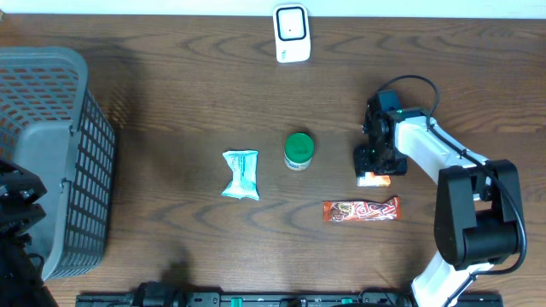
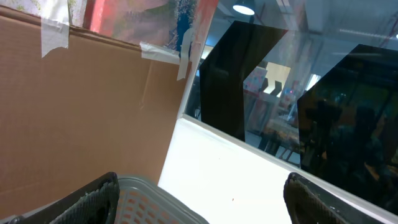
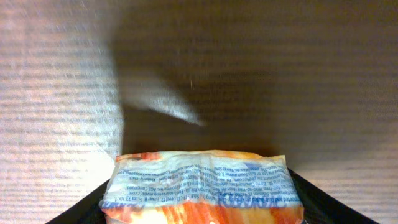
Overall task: Scan the item barcode
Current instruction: 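Grasp the Kleenex pack with the right gripper and lift it, then carry the Kleenex pack up to the white scanner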
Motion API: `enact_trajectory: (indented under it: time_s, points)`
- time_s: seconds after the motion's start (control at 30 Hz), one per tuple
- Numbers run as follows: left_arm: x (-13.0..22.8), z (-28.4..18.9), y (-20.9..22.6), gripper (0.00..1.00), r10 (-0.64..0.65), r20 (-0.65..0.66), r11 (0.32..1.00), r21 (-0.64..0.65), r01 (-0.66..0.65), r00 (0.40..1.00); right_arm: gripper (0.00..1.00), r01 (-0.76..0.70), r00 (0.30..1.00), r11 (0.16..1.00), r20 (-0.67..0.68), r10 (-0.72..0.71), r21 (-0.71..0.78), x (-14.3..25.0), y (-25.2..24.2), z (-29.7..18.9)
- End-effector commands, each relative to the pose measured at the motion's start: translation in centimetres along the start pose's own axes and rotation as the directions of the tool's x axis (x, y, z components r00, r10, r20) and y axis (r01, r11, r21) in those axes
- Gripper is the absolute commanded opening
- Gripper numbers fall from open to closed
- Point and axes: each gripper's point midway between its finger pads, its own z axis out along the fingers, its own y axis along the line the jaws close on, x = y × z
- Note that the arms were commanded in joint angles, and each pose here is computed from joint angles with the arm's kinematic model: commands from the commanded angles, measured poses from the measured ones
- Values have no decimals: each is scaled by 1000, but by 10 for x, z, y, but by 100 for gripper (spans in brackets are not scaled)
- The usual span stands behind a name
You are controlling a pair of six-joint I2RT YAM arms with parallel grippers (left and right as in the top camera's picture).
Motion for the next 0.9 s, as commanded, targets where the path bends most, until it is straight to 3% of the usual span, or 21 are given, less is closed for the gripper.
enact_trajectory:
  time_s: [0.0, 0.27, 0.57, 0.87]
  points:
    - [-1, -1, -1, 84, -4, 5, 1000, 11, 4, 1000, 64, -25, 995, 999, -98, 21, -42, 14, 10, 7]
    - [-1, -1, -1, 84, -5, 5, 1000, 11, 5, 1000, 50, -58, 987, 979, -159, 27, -194, 5, 40, -50]
    - [-1, -1, -1, 84, -4, 5, 1000, 11, 4, 1000, 60, -153, 975, 918, -208, 79, -367, -1, 74, -100]
    - [-1, -1, -1, 85, -5, 5, 1000, 11, 5, 1000, 59, -212, 948, 858, -310, 65, -469, 16, 94, -125]
